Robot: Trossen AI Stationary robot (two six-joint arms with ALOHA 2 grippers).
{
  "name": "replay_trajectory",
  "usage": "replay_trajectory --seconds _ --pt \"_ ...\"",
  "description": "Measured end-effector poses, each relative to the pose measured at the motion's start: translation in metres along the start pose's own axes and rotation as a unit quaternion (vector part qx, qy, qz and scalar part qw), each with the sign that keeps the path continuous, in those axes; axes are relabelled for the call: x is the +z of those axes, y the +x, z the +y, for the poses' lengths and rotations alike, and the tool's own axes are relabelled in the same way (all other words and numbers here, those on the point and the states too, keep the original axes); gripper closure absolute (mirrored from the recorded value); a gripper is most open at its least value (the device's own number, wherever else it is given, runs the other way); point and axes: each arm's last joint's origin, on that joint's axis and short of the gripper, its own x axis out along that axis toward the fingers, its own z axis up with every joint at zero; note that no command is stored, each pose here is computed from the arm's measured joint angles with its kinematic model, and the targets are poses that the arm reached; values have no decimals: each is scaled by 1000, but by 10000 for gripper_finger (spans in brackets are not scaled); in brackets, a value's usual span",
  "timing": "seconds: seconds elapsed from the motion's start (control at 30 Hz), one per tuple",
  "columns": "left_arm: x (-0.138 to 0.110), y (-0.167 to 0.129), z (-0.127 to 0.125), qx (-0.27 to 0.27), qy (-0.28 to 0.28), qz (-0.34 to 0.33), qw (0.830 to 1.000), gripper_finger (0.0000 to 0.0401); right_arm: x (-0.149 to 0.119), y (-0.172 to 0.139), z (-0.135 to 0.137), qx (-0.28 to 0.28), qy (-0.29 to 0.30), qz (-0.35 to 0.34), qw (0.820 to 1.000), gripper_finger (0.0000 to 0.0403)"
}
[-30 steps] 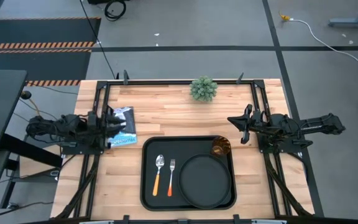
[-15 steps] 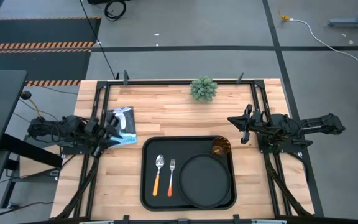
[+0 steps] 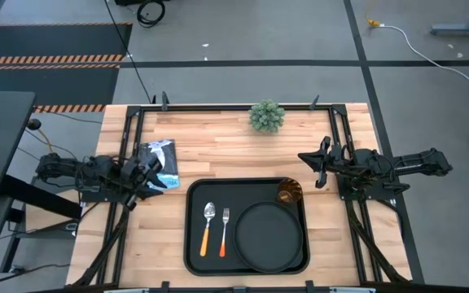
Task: Pick and place plate/cup/fork/spoon on tray
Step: Return to Home Position
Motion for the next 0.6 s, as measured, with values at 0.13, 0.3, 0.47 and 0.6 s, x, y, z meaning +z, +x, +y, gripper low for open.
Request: replay_trajectory --seconds 0.13,0.3,0.47,0.6 --pt "0 0 0 1 -35 -1 999 296 0 0 0 0 0 0 1000 394" --pt "0 0 0 1 -37 0 999 296 0 0 0 0 0 0 1000 394" --pt "0 0 0 1 -37 -1 999 296 0 0 0 0 0 0 1000 394" --pt "0 0 0 1 -37 -1 999 296 0 0 0 0 0 0 1000 394"
